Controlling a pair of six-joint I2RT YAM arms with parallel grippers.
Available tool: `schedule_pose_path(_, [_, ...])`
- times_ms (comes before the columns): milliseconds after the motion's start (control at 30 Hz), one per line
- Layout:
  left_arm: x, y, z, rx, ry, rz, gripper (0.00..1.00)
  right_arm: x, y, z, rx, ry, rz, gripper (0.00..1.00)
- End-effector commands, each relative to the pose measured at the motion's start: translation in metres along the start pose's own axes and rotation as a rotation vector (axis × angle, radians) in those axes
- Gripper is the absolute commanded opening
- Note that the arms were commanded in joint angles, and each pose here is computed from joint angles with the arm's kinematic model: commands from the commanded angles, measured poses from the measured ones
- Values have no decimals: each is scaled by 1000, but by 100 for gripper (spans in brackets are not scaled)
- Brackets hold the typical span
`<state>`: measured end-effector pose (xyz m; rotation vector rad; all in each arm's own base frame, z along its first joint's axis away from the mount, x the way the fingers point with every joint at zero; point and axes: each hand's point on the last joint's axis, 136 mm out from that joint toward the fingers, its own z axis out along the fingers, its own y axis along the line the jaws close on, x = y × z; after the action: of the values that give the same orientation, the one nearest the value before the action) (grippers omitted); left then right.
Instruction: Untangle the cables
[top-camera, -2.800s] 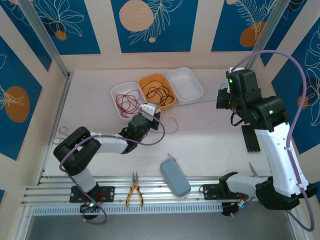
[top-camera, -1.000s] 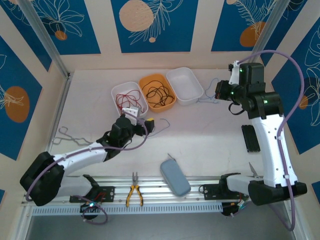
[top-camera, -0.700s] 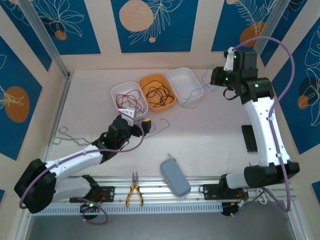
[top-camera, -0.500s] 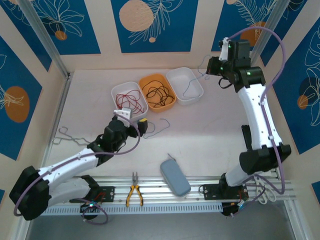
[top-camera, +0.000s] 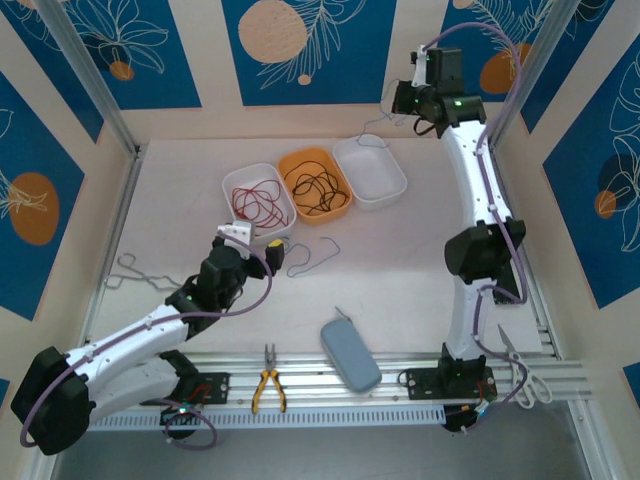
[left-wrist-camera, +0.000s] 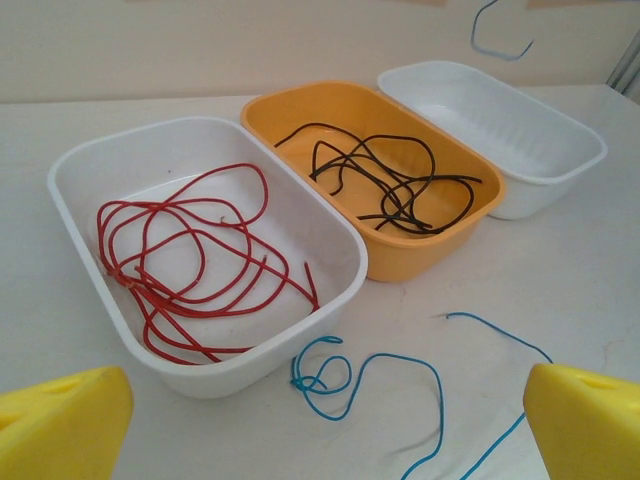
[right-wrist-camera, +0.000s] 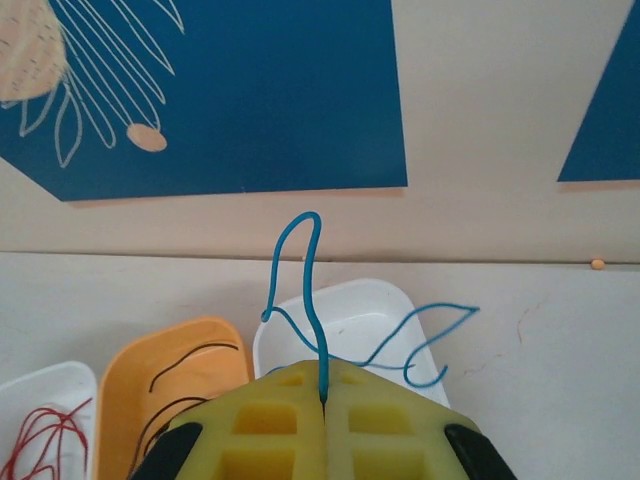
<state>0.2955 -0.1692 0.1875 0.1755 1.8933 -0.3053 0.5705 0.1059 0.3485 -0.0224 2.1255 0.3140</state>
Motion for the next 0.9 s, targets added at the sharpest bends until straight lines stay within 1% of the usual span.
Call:
schedule_pose_path(0, [2,9,-1,-31,1,11,100,22,9,18,-7,81,-71,0])
schedule_pose_path(100, [5,10,0,-31,10,7,100,46,6,39,25,143,-115,0])
schedule_pose_path(200, [8,10,2,-28,17,2,100,68,2,51,44,203,-146,0])
schedule_pose_path(433, [15,13,6,-35,31,-7,100,115,6,65,6,345,-219,0])
schedule_pose_path(567, [18,12,10,-34,40,-12,100,142,5,75,-9,420,-232,0])
schedule_pose_path(867, [18,13,11,-35,28,-28,100,174,-13,105,10,490,-217,0])
